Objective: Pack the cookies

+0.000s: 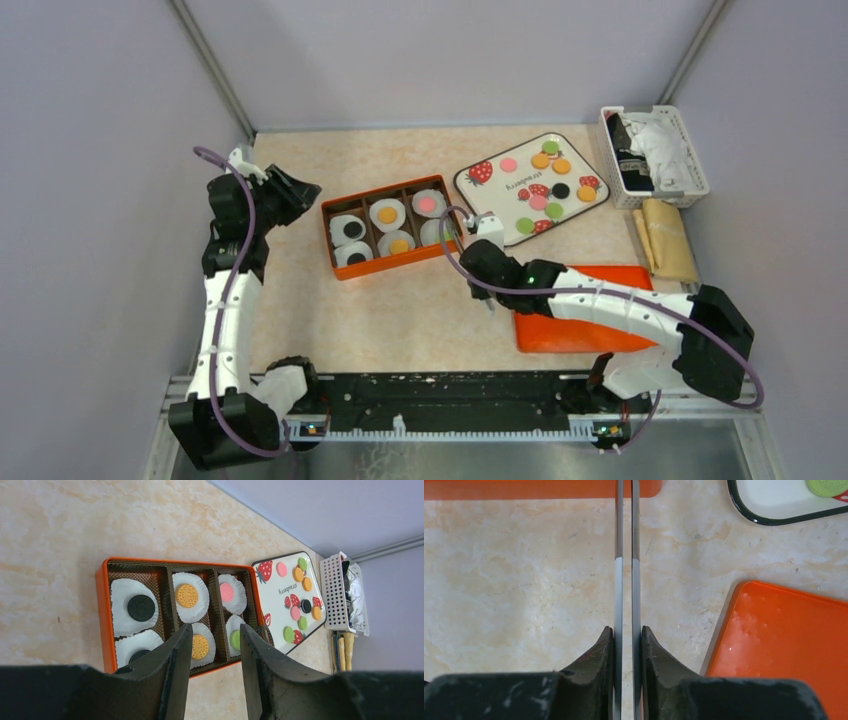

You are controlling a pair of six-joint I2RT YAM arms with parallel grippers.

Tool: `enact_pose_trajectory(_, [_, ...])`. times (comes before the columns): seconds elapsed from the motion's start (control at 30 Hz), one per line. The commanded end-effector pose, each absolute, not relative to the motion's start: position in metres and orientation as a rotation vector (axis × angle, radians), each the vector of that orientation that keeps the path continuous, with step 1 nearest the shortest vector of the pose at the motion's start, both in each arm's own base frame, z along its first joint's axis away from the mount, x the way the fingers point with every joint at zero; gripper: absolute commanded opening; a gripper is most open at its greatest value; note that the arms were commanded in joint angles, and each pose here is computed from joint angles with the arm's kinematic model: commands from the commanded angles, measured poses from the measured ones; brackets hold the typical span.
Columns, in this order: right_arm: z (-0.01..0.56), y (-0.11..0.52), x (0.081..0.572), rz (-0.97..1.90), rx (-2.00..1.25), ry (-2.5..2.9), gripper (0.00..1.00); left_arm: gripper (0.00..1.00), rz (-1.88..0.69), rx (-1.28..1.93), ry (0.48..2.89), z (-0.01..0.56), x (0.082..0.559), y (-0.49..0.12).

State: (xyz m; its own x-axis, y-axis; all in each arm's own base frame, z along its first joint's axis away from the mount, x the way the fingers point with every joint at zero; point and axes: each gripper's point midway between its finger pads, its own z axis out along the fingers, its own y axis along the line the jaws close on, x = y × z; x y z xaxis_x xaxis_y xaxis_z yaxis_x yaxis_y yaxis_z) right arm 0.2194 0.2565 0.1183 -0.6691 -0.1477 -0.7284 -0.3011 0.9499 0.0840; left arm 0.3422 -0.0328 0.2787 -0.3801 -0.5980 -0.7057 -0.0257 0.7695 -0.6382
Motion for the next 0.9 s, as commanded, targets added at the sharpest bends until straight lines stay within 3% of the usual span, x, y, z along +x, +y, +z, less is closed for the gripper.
enact_pose_trajectory(0.0, [0.137,0.261,0.222,0.316,-0.261,2.245,0.04,0.46,-0.660,-0.438,1.827,0.294,0.343,-0.033])
enact_pose_trajectory(0.07, [0.142,0.258,0.221,0.316,-0.259,2.234,0.00,0.46,-0.660,-0.442,1.828,0.293,0.344,-0.032])
enact_pose_trajectory(0.4, [0.179,0.214,0.207,0.270,-0.141,2.162,0.00,0.41,-0.678,-0.439,1.835,0.286,0.347,-0.035])
enact_pose_trajectory(0.53, [0.161,0.177,0.195,0.126,-0.028,2.239,0.00,0.27,-0.716,-0.417,1.854,0.282,0.349,-0.041])
enact_pose_trajectory(0.7, [0.162,0.127,0.195,-0.051,0.133,2.220,0.00,0.04,-0.738,-0.406,1.884,0.274,0.353,-0.048])
enact_pose_trajectory(0.87, [0.162,0.125,0.216,-0.007,0.170,2.258,0.00,0.00,-0.746,-0.398,1.918,0.272,0.357,-0.057])
